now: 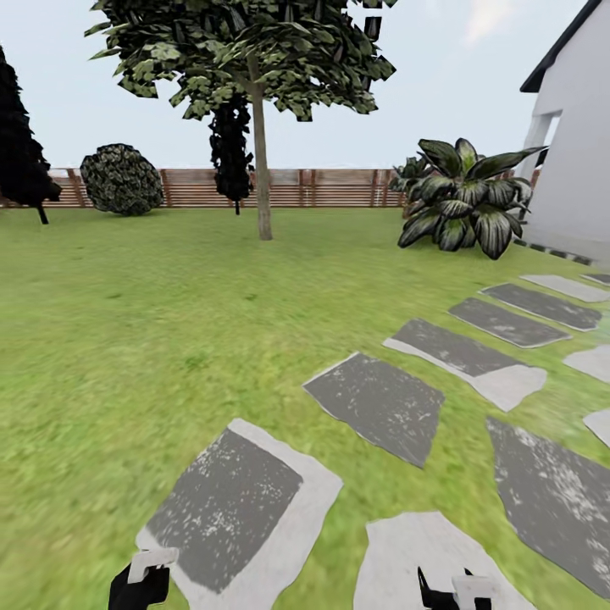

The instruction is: In the garden, pick up the pesticide atomizer on the floor and spray pesticide onto both trees until each tree trunk is fully covered.

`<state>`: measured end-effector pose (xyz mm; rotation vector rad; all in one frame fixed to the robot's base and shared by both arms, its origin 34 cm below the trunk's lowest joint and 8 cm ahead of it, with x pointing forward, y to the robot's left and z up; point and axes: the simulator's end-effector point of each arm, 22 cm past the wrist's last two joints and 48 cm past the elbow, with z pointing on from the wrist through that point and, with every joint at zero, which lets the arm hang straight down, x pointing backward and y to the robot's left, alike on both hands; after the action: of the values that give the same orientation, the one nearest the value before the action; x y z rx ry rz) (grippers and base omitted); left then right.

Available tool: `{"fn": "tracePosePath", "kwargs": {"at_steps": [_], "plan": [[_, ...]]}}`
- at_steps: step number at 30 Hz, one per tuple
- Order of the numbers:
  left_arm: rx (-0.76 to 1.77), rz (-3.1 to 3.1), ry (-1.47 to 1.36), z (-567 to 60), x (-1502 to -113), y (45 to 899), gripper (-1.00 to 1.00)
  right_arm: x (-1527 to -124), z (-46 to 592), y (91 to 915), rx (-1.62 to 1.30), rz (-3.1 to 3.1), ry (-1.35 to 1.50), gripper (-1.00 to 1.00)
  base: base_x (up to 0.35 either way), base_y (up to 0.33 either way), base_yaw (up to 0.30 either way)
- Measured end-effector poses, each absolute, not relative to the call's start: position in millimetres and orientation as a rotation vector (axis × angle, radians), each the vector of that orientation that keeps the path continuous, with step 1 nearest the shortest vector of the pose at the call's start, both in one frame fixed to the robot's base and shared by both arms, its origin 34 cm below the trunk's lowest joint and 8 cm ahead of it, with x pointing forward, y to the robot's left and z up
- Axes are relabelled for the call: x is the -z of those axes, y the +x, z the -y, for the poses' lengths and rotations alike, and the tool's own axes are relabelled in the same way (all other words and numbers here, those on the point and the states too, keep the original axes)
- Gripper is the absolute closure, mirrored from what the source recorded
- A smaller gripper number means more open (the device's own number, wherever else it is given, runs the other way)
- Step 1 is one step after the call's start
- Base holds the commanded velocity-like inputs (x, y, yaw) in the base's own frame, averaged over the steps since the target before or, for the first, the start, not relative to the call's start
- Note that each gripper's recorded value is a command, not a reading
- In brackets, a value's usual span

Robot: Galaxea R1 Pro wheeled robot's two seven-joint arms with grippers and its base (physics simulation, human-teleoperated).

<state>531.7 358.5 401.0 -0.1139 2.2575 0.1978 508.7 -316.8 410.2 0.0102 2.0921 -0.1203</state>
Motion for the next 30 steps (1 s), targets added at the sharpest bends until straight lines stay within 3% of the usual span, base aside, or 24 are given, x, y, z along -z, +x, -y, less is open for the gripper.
{"fn": "tracePosePath", "kwargs": {"at_steps": [6,30], "plan": [[-0.197,-2.255,-0.114,-358.4,-402.0,532.5,1.0,-411.4,316.9,509.4,0.121,-2.089,0.01,-1.0,0.336,0.0,0.149],[-0.203,-2.25,-0.145,-364.4,-403.1,532.1,1.0,-412.0,318.5,509.9,0.123,-2.087,0.013,-1.0,0.336,0.0,0.002]]}}
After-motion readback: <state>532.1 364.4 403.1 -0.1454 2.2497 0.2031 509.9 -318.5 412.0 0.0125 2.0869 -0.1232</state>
